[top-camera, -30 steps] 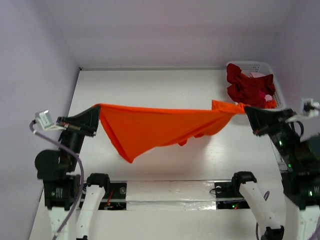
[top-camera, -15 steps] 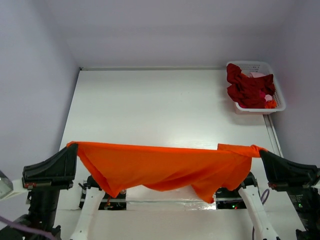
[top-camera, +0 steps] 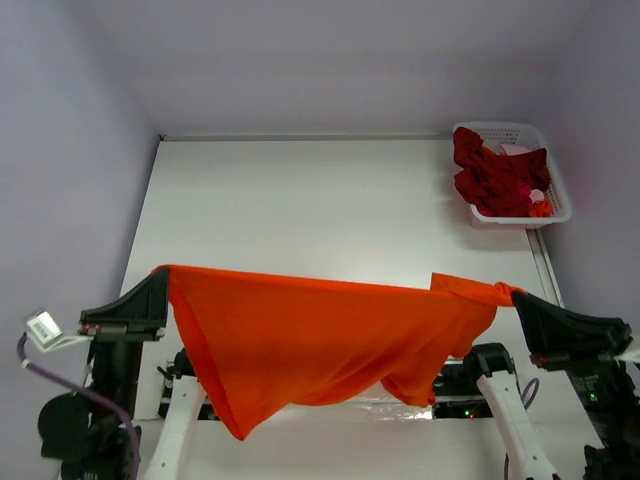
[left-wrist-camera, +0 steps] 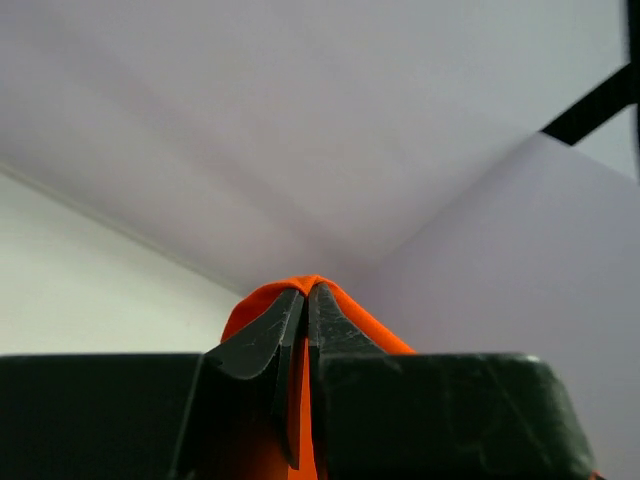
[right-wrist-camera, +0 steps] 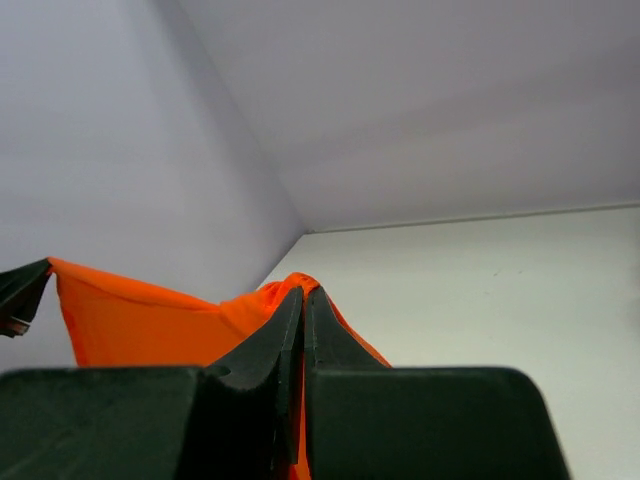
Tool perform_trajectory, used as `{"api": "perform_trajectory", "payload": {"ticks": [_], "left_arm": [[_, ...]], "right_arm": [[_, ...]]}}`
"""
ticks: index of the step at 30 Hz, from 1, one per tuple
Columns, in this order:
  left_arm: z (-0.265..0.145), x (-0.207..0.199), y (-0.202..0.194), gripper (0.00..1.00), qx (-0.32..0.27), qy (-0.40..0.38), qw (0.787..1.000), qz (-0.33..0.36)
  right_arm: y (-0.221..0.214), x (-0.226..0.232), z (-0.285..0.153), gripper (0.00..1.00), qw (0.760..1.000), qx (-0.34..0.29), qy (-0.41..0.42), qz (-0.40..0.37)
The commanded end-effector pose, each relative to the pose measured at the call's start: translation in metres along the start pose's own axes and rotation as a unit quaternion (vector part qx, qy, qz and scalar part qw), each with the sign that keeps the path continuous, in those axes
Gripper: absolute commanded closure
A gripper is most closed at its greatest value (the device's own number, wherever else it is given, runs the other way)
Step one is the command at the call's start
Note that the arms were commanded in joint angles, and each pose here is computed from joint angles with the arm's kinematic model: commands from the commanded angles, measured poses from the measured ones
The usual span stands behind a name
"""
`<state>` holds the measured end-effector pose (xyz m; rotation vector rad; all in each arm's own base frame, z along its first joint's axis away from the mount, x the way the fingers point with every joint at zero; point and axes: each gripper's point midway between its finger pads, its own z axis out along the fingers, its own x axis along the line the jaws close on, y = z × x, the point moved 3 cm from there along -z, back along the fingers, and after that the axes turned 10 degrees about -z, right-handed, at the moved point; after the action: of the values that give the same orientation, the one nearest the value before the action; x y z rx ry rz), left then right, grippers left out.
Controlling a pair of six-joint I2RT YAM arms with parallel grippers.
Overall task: Fold and stack the t-shirts
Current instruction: Flatten out the tshirt
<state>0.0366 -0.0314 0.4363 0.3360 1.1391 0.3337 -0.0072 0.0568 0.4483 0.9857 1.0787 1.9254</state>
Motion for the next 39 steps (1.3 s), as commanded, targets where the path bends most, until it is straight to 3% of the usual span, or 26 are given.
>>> {"api": "perform_trajectory", "payload": {"ticks": [1,12,21,31,39], "left_arm": [[0.031,0.006,0.011,1.00,-0.047,0.008,0.999,0.010],[0.117,0.097,-0.039,1.00,0.004,0.108,0.993,0.049],[0.157,0.133,-0.057,1.00,0.016,0.141,0.988,0.061],[0.195,0.210,-0.104,1.00,0.068,0.214,0.973,0.058],[0.226,0.244,-0.114,1.00,0.060,0.285,0.956,0.043]], "right_arm": [[0.013,-0.011,0.039,1.00,1.000,-0.025,-0.006,-0.002],[-0.036,-0.062,0.129,1.00,0.998,0.031,-0.052,-0.002],[-0.061,-0.083,0.179,1.00,0.996,0.075,-0.057,0.001],[-0.128,-0.126,0.231,1.00,0.984,0.150,-0.092,0.024],[-0.142,-0.139,0.264,1.00,0.980,0.169,-0.096,0.032]]}}
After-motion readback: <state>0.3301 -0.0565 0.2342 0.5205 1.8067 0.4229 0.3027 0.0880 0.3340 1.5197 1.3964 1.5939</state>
